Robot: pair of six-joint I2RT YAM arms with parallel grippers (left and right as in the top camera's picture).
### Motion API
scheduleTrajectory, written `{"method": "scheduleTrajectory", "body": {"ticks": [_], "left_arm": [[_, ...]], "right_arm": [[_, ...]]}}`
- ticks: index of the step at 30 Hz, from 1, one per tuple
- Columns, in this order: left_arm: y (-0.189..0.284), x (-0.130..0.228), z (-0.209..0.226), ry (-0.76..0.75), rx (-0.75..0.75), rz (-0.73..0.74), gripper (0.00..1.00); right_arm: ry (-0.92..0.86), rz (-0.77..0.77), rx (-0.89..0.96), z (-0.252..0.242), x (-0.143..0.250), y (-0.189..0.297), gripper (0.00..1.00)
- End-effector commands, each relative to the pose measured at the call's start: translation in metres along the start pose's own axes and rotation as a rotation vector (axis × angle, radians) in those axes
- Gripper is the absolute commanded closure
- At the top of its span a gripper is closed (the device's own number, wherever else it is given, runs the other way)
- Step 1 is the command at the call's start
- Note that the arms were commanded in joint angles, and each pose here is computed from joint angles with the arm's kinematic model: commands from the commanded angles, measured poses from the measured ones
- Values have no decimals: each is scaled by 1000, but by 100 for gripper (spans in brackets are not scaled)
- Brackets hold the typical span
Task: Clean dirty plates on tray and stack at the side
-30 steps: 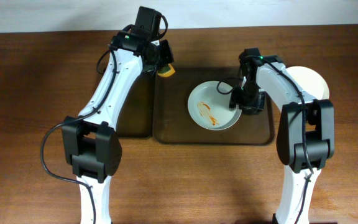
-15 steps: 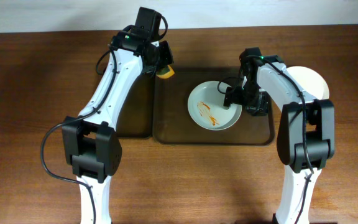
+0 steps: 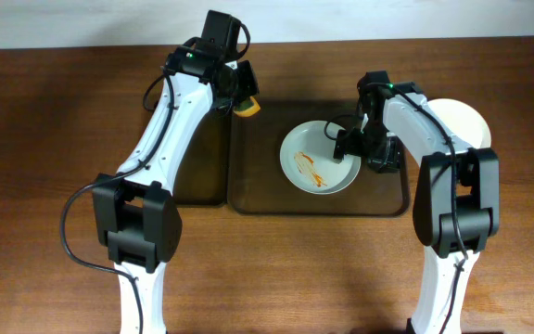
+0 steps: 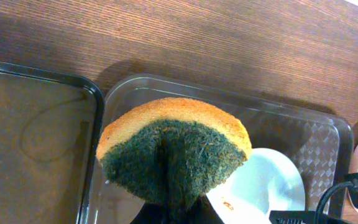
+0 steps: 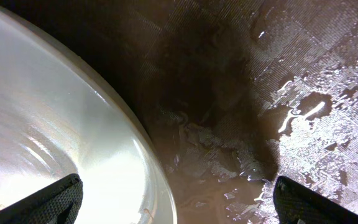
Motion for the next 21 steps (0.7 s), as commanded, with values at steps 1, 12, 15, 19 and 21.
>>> {"method": "scheduleTrajectory", "body": {"ticks": [1, 12, 15, 19, 21], "left_arm": [[10, -6, -1, -16, 2, -31, 100], [10, -2, -1, -17, -5, -15, 100], [10, -2, -1, -17, -5, -16, 100], [10, -2, 0, -17, -8, -17, 100], [10, -2, 0, -17, -7, -17, 100]], "right_arm": [[-7, 7, 12, -2, 1, -3, 2], [-7, 7, 12, -2, 1, -3, 2], [-7, 7, 12, -2, 1, -3, 2], [-7, 7, 12, -2, 1, -3, 1], [-7, 7, 12, -2, 1, -3, 2]]}}
Point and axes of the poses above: each gripper's point midway between its finger pads, its own y axis back along the fingers, its own z axis along the line the jaws close on, x = y × z, the point moved 7 cm from there along y, back along the fingers, and after that the axes turned 1 degree about -y, right-handed, at the moved point
